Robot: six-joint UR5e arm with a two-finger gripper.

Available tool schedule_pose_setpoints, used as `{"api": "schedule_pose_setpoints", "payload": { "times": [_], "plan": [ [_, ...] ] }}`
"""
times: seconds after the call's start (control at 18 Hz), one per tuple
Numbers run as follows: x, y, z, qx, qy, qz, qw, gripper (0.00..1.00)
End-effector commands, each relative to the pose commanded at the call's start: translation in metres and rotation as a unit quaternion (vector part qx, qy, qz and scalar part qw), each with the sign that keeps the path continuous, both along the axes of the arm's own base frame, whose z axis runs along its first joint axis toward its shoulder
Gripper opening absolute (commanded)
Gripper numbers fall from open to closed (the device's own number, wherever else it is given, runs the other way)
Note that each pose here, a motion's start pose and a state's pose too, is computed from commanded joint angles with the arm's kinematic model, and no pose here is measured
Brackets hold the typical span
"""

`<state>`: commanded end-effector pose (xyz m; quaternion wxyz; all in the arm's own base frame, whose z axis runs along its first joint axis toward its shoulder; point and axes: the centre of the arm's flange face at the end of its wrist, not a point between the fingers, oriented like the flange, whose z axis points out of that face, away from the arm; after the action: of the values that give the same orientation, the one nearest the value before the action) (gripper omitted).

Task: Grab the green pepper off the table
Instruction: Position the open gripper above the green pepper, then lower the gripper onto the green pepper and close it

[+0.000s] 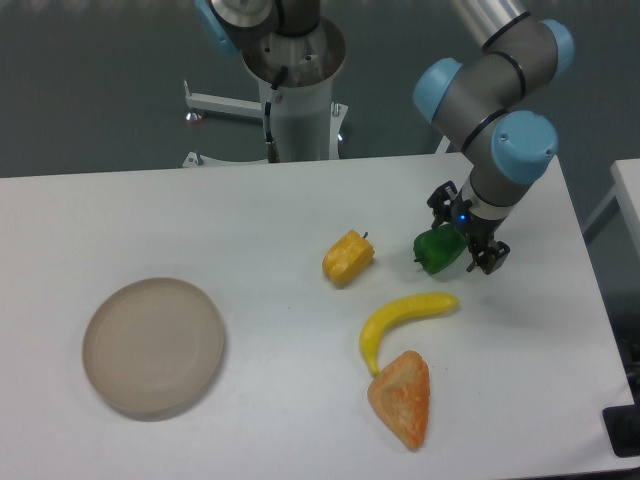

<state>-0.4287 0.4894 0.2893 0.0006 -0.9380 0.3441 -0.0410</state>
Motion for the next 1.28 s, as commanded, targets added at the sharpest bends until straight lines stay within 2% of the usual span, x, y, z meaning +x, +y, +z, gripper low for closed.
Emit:
{"api": "schedule_pose_setpoints", "payload": {
  "times": [0.39, 0.72, 1.0, 1.17, 1.28],
  "plan": [
    [-0.009, -0.016, -0.004, -0.004, -0.006, 0.013, 0.9999, 0.99],
    [0.001, -0.023, -0.015, -0.013, -0.014, 0.001, 0.9998, 1.0],
    [0.003, -0.026, -0.033, 0.003, 0.008, 0.001, 1.0, 1.0],
    [0.002, -0.027, -0.036, 0.003, 0.008, 0.002, 1.0, 1.0],
    [0.002, -0.027, -0.036, 0.003, 0.007, 0.002, 1.0, 0.96]
  ]
}}
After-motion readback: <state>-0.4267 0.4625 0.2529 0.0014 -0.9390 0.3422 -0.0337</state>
